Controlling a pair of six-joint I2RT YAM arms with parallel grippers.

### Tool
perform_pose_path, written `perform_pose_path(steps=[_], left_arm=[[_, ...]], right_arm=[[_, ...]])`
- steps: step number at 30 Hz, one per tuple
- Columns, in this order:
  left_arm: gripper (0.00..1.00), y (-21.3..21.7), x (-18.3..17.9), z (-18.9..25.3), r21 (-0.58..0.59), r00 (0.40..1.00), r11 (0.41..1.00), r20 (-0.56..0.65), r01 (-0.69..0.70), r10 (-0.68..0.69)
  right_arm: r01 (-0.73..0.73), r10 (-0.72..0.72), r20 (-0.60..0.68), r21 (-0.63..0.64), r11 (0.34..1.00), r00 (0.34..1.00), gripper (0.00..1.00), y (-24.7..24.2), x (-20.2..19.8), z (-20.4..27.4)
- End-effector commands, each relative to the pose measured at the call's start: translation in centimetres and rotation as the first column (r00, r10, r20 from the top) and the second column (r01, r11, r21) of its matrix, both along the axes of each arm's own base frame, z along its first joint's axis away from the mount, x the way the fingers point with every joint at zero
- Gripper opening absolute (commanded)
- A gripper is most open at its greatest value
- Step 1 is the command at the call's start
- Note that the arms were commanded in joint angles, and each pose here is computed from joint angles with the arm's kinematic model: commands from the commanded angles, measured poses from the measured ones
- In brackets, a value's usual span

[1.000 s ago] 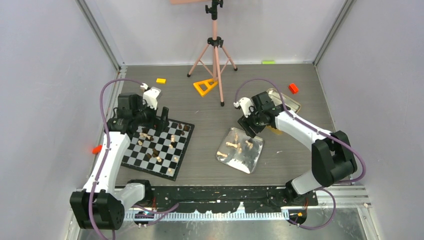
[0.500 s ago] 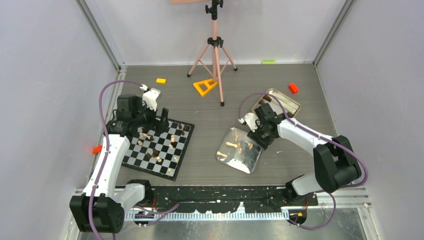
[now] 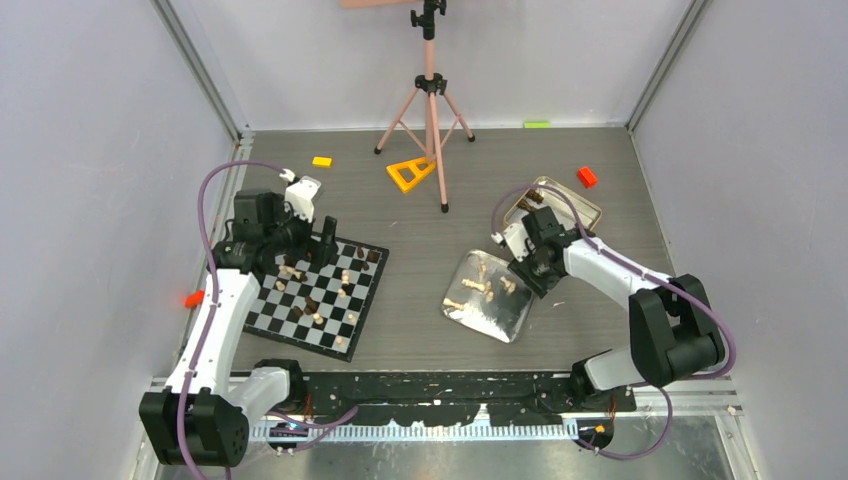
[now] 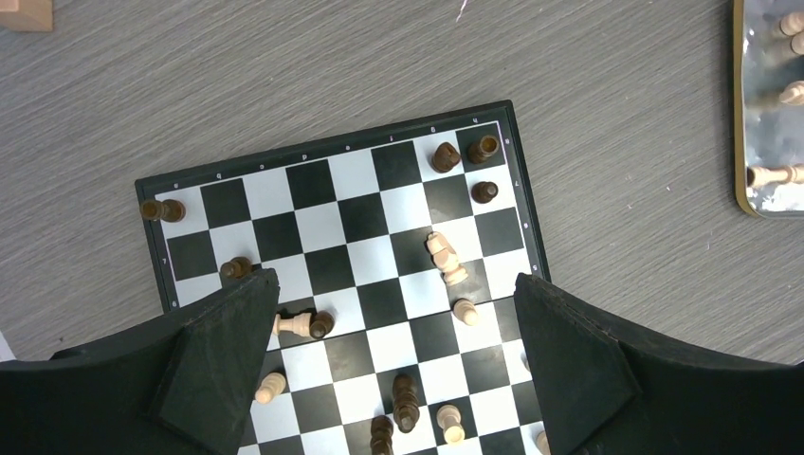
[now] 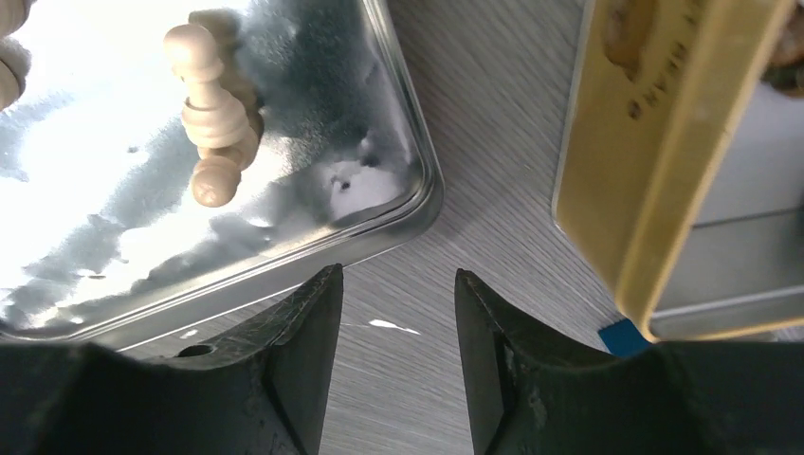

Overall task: Set up the chess pieces on the board
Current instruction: Move the storage box to the center of the board.

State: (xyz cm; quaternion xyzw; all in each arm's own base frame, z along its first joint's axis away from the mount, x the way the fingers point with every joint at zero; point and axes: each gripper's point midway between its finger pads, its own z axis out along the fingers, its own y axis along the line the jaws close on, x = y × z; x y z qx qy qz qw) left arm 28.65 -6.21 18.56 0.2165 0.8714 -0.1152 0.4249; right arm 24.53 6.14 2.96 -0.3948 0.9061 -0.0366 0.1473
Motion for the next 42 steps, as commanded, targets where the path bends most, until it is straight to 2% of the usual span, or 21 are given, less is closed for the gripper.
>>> perform_pose_path(steps=[1,7,11,12,16,23,29,34,42], left_arm=[[0.98,-0.6,0.1,0.5,-0.027,1.0,1.0,0.023,0.015,-0.015],[0.98,-0.7,-0.1,0.5,-0.038,1.0,0.999,0.022,0.018,-0.017],[0.98,-1.0,-0.4,0.5,-0.046,0.999,0.999,0.028,0.027,-0.025],[0.98,-1.0,-0.4,0.6,-0.048,0.999,0.998,0.031,0.027,-0.026],[0.98,-1.0,-0.4,1.0,-0.048,0.998,0.998,0.052,0.03,-0.027],[0.98,-1.0,0.2,0.4,-0.049,0.999,0.998,0.038,0.026,-0.024],[0.98,-0.9,0.7,-0.1,-0.044,0.999,0.999,0.027,0.019,-0.018],[0.98,-0.7,1.1,-0.8,-0.031,1.0,0.999,0.006,0.017,-0.017],[0.98,-0.6,1.9,-1.2,-0.009,1.0,1.0,-0.004,0.019,-0.019]], right_arm=[[0.071,-0.072,-0.014,-0.076,0.995,0.997,0.53,-3.0,0.1,-0.1],[0.108,-0.105,0.039,-0.081,0.991,0.994,0.53,-3.7,1.0,2.1],[0.129,-0.13,0.031,0.032,0.991,0.991,0.53,-1.9,0.6,3.2],[0.117,-0.118,0.008,0.096,0.988,0.993,0.53,-0.7,0.3,3.3],[0.065,-0.06,-0.031,0.205,0.977,0.998,0.53,1.3,-1.5,3.5],[-0.071,0.094,-0.077,0.259,0.963,0.993,0.51,2.8,-4.4,2.5],[-0.193,0.22,-0.095,0.233,0.953,0.971,0.48,3.2,-5.7,0.7],[-0.247,0.27,-0.11,0.187,0.951,0.956,0.46,2.6,-6.6,-0.8],[-0.297,0.296,-0.074,-0.001,0.955,0.952,0.42,-1.3,-7.0,-1.5]])
